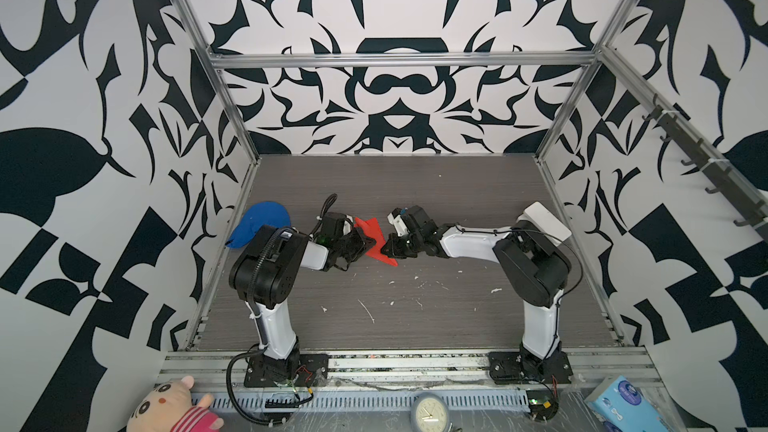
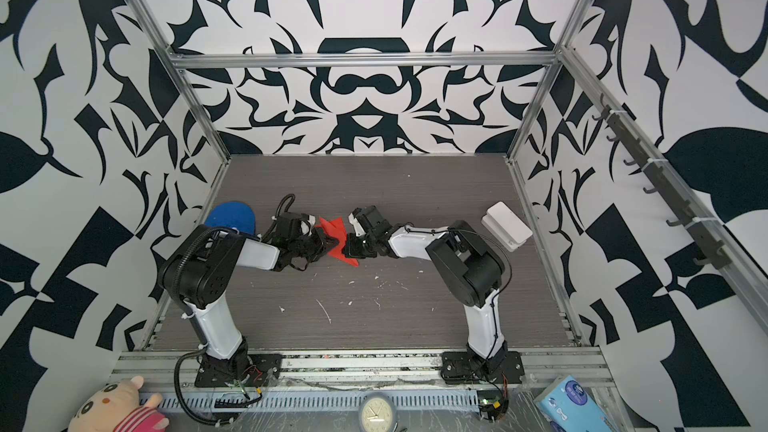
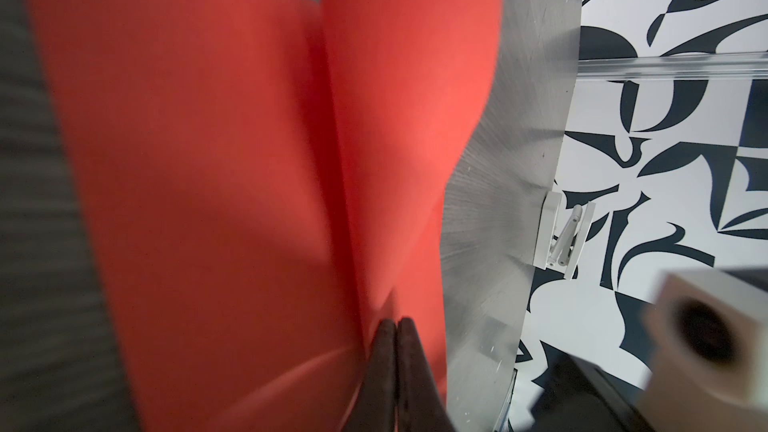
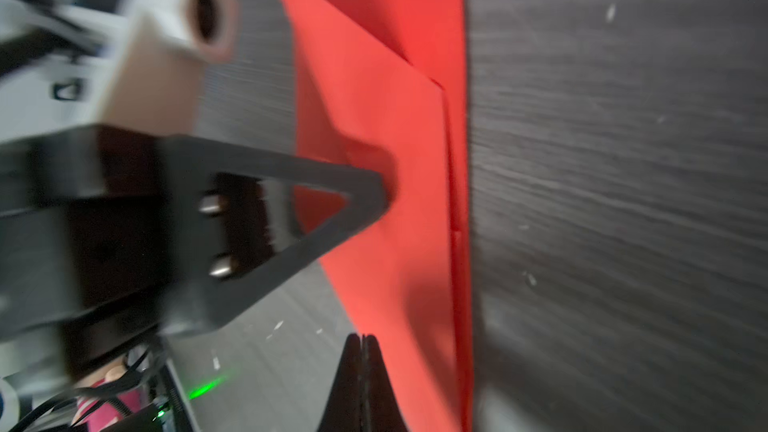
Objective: Fold a paper plane with a square sheet of paper (pick it up from the middle)
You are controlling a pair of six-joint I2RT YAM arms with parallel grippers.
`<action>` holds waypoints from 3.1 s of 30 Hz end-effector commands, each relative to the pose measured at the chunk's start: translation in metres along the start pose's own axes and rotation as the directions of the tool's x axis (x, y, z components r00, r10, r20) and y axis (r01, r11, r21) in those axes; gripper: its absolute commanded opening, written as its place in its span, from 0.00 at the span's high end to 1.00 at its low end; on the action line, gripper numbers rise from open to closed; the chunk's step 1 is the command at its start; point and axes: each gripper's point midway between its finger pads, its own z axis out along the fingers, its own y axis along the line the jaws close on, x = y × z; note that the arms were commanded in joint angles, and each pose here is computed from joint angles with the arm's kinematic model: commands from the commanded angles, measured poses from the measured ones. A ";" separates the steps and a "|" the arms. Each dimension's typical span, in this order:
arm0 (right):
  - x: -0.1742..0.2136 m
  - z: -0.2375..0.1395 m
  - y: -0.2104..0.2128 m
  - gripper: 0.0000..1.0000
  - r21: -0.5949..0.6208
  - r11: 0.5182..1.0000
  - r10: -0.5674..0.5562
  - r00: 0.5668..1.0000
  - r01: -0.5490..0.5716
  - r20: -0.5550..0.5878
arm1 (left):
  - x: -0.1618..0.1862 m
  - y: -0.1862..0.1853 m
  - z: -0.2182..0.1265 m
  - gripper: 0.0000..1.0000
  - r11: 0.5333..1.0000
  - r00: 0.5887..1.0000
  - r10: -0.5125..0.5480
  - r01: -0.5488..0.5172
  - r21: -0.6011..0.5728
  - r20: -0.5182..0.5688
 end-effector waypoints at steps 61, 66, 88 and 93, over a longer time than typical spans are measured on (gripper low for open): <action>0.035 -0.041 -0.056 1.00 0.121 0.971 0.210 0.978 -0.206 -0.019 | 0.015 0.058 -0.002 0.95 0.967 0.996 -0.094 0.088 -0.237 -0.013; 0.045 -0.059 -0.057 1.00 0.133 0.974 0.190 0.981 -0.185 -0.028 | 0.014 0.054 -0.001 0.95 0.972 0.996 -0.088 0.082 -0.220 -0.015; -0.004 -0.007 -0.019 1.00 0.026 0.998 0.063 0.997 -0.062 -0.040 | 0.013 0.030 0.001 0.93 0.989 0.997 -0.034 0.024 -0.149 -0.062; 0.008 -0.006 -0.038 1.00 0.089 0.993 0.086 0.994 -0.080 -0.072 | 0.012 -0.009 -0.005 0.83 0.989 0.981 0.124 -0.135 -0.065 -0.146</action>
